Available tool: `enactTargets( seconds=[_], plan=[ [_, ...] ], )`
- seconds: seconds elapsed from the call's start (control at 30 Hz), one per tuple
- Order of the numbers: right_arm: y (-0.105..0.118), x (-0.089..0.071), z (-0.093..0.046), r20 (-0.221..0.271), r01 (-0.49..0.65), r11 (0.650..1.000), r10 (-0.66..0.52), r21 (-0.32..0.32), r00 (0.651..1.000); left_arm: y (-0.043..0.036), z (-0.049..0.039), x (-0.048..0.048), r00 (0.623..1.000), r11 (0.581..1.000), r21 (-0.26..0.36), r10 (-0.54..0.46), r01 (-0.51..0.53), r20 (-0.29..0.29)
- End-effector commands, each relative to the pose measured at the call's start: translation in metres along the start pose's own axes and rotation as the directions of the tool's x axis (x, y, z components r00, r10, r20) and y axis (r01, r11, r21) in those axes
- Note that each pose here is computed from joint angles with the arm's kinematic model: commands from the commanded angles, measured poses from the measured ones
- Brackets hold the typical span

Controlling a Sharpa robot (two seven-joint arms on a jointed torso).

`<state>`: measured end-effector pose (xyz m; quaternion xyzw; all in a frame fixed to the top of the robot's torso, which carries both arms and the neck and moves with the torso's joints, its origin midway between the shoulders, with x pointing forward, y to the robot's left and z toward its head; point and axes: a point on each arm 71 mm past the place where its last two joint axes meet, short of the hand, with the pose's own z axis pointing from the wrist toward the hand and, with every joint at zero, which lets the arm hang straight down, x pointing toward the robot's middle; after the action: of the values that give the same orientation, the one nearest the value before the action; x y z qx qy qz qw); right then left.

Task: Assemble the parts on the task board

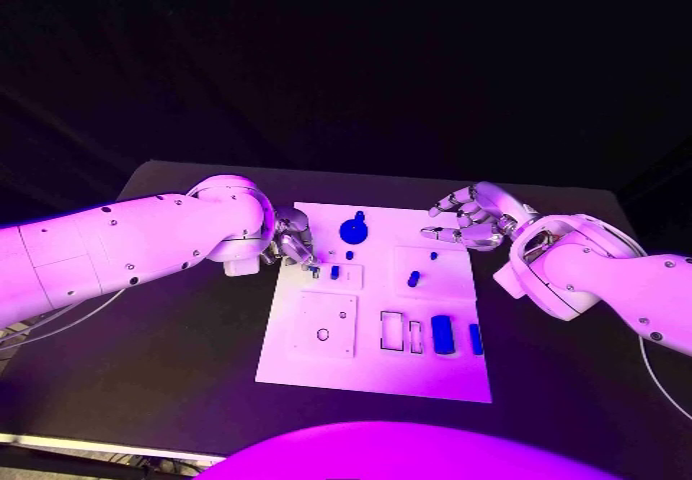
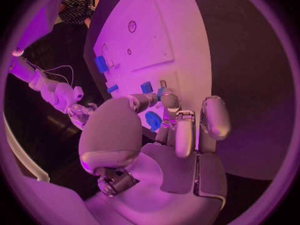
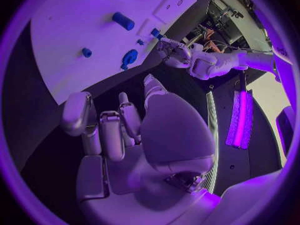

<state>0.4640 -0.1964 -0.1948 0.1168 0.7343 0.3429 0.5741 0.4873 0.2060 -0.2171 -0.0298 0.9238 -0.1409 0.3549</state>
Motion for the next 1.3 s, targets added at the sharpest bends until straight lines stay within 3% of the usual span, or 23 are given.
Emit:
enactTargets(
  seconds=[0.03,0.43,1.3],
  plan=[
    [0.0011,-0.0005,-0.0002,0.01,0.006,1.0,-0.006,-0.016,1.0,-0.002,0.0008,0.0018,1.0,1.0,0.006,0.021,-0.021,-0.022],
    [0.0006,-0.0007,-0.0003,0.012,0.006,1.0,-0.006,-0.014,1.0,-0.0028,0.0012,0.0038,0.999,1.0,0.018,-0.009,0.01,-0.053],
    [0.0005,-0.0001,0.0002,0.007,0.005,1.0,-0.005,-0.014,1.0,-0.0055,0.0021,0.0032,0.999,0.999,0.016,0.034,-0.033,-0.036]
  ],
)
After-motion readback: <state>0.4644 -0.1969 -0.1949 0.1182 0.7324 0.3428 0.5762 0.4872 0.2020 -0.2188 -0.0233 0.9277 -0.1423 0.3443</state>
